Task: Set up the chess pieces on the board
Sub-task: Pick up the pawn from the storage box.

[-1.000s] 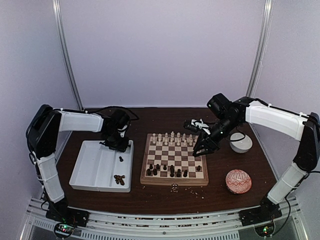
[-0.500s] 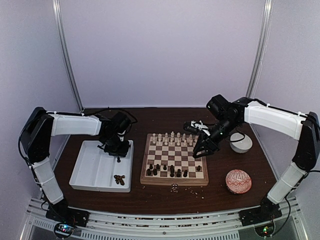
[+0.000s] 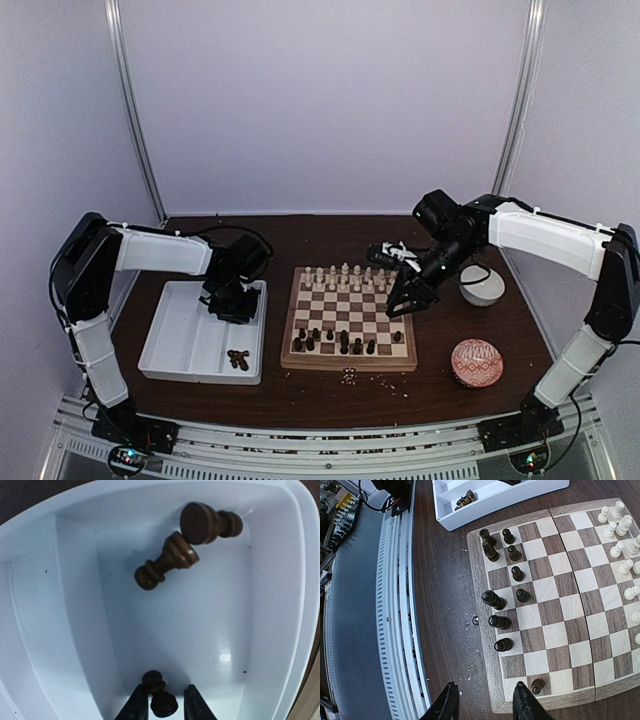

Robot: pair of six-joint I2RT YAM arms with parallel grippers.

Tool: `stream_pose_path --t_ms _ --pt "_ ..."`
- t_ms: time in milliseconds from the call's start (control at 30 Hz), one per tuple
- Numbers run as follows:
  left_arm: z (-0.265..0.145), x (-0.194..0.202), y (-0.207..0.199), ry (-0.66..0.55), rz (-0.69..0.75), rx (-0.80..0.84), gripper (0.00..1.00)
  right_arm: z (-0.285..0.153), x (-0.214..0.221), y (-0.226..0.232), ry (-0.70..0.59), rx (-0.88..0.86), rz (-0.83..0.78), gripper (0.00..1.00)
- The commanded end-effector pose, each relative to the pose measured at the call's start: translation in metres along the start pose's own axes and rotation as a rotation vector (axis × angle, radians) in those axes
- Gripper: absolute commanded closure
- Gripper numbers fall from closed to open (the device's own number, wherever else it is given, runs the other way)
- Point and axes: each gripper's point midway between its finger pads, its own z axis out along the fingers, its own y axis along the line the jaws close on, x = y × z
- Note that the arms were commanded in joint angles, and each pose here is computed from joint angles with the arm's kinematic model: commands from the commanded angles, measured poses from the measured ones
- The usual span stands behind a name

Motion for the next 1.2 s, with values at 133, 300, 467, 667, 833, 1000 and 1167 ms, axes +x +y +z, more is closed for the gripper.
stream_pose_path --t_ms 133,300,467,667,833,1000,1167 --pt "0.009 0.009 0.007 0.031 -0.009 -0.045 0.80 -0.006 -0.001 0.006 -0.017 -0.011 -0.020 0.63" --pt "0.010 0.013 0.006 0.051 0.026 -0.039 0.87 -0.006 -0.002 0.006 -0.017 -0.012 -0.019 0.63" --pt "-0.014 0.003 -0.012 -0.038 0.167 0.057 0.91 -0.016 -0.015 -0.013 -0.068 0.096 0.028 0.67" --pt "-0.071 -0.012 -0.036 -0.229 0.343 0.179 0.92 -0.043 -0.049 -0.028 -0.205 0.117 0.106 0.63" --pt "-0.130 -0.011 -0.085 -0.421 0.472 0.432 0.91 -0.029 -0.066 -0.020 -0.214 -0.090 0.220 0.63" --pt "-0.185 0.008 -0.141 -0.553 0.608 0.674 0.91 -0.015 -0.084 -0.015 -0.220 -0.250 0.310 0.62" --pt "-0.214 0.020 -0.180 -0.618 0.703 0.776 0.91 0.003 -0.096 0.002 -0.179 -0.325 0.321 0.57"
